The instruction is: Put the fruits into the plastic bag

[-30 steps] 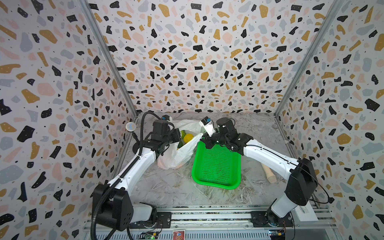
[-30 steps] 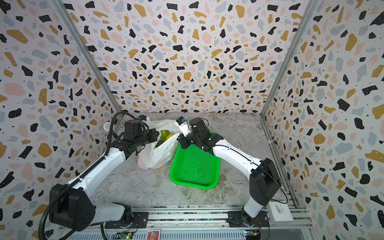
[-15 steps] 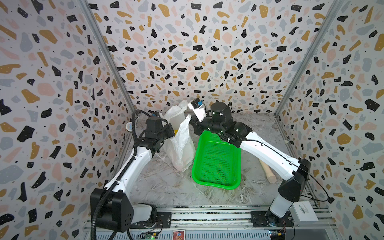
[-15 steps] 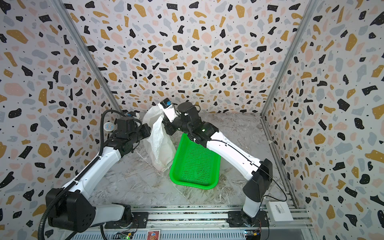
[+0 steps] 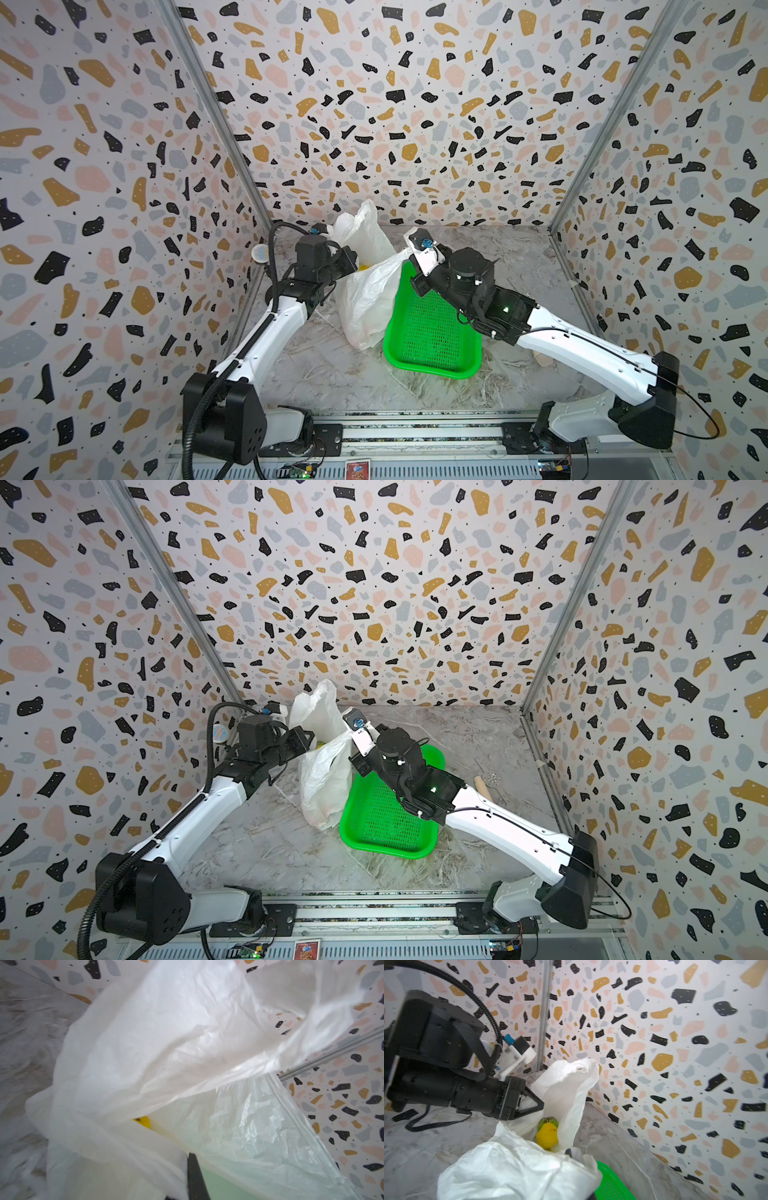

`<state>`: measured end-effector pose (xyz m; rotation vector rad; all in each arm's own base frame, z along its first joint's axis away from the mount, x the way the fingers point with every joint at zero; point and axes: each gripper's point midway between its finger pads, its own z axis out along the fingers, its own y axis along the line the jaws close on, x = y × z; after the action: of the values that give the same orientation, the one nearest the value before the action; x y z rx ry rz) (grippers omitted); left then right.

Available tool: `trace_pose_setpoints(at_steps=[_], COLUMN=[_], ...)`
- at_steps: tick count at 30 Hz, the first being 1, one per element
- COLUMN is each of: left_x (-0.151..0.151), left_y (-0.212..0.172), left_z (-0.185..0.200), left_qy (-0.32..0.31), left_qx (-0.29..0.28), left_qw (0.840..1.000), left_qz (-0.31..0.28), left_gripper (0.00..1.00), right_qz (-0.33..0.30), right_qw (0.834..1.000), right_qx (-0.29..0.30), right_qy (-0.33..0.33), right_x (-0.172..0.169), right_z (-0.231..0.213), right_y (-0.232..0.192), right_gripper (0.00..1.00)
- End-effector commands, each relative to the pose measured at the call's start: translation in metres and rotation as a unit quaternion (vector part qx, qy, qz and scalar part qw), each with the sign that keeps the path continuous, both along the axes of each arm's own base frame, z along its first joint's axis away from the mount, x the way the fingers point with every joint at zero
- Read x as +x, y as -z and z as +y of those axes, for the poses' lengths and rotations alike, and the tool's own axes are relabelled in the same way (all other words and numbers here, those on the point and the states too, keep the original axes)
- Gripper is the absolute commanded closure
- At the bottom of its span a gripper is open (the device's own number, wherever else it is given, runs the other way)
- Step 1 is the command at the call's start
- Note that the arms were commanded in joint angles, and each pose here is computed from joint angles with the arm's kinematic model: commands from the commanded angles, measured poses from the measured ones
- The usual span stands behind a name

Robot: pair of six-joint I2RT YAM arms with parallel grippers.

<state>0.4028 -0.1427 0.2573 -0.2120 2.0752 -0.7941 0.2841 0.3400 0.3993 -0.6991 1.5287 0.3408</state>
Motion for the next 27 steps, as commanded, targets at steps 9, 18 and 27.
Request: trace_pose_setpoints(at_steps=[9, 18, 27], left_x=[-0.005, -0.014, -0.036], left_y=[-0.037, -0.087, -0.096], left_z=[-0.046, 0.015, 0.101], left_qy=[0.073, -0.054, -0.257], left_qx=[0.004, 0.114, 0.158], left_qw=[0.995, 0.982, 0.936], left_qz=[-0.064, -0.143, -0.179], left_gripper=[1.0, 0.16, 0.07], right_qz=[-0.003, 0.092, 0.112], right_qw=[0.989, 0.964, 0.879], right_qx=[0.109, 0.194, 0.239], right_qy=[0.104, 0.159, 0.396], right_x=[0.001, 0.039, 0.058], right_z=[-0.05, -0.116, -0.286], right_y=[-0.014, 0.028, 0.098], right_gripper=[0.88, 0.08, 0.01])
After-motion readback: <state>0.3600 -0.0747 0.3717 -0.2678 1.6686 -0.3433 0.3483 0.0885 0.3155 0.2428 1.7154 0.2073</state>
